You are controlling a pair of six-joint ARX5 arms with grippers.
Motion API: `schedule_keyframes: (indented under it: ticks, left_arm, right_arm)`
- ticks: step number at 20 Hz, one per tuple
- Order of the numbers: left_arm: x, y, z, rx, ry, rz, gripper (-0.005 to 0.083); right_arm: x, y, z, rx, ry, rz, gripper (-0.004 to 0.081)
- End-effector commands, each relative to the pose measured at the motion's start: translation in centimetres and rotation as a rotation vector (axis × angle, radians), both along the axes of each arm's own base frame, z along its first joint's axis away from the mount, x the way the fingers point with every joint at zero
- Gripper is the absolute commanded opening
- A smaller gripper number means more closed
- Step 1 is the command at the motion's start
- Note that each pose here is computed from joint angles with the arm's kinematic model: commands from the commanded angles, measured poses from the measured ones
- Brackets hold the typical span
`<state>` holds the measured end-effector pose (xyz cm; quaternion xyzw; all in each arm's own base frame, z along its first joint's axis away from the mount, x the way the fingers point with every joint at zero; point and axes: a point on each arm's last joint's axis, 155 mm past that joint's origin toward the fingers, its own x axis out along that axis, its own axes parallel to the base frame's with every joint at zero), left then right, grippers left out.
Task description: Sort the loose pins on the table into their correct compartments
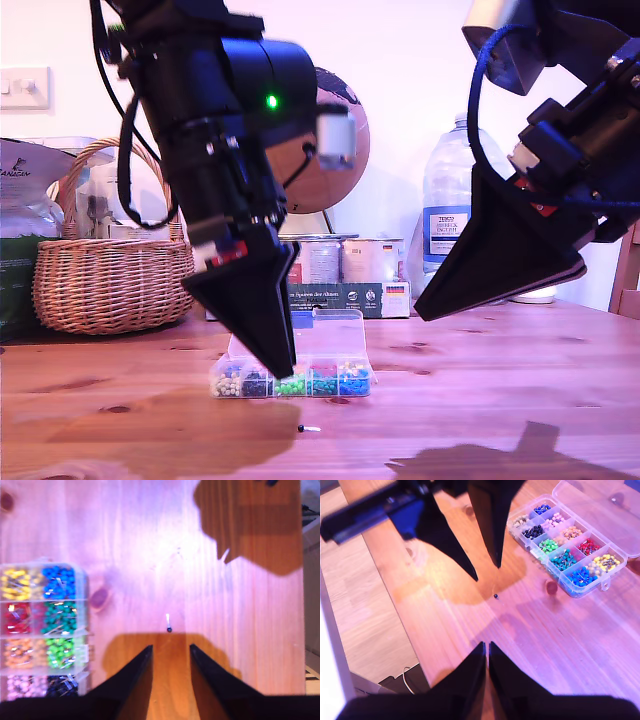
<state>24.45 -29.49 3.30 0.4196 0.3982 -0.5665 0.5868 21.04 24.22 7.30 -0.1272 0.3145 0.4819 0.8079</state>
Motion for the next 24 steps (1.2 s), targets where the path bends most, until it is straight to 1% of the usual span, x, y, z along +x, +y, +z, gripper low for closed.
schedule_keyframes:
  ticks: [1, 5, 9, 11, 16, 24]
  left_arm:
    - [-0.2, 0.1, -1.5, 0.019, 0.022, 0.002, 0.0206]
    - [-0.2, -0.1, -2.4, 0.027, 0.03, -0.002, 0.0206]
    - [0.2, -0.8, -2.2, 0.001, 0.009, -0.005, 0.0206]
    - [0.1, -1.0, -2.4, -0.004, 0.016, -0.008, 0.0206]
    - [-0.3, -0.7, -3.4, 0.019, 0.044, -0.009, 0.0206]
    - [-0.4, -0.6, -4.6, 0.04, 0.057, -0.011, 0.0205]
  right_arm:
    - [0.4, 0.3, 0.8, 0.014, -0.015, -0.002, -0.0013]
    - [0.4, 0.3, 0.8, 0.014, -0.016, -0.002, -0.0013]
    - [0.4, 0.3, 0.8, 0.013, -0.018, -0.001, -0.0013]
    - [0.4, 0.3, 0.8, 0.013, -0.017, -0.001, -0.0013]
    - [0.4, 0.3, 0.8, 0.013, -0.017, -0.001, -0.0013]
    - [0.4, 0.3, 0.7, 0.013, -0.017, -0.001, -0.0013]
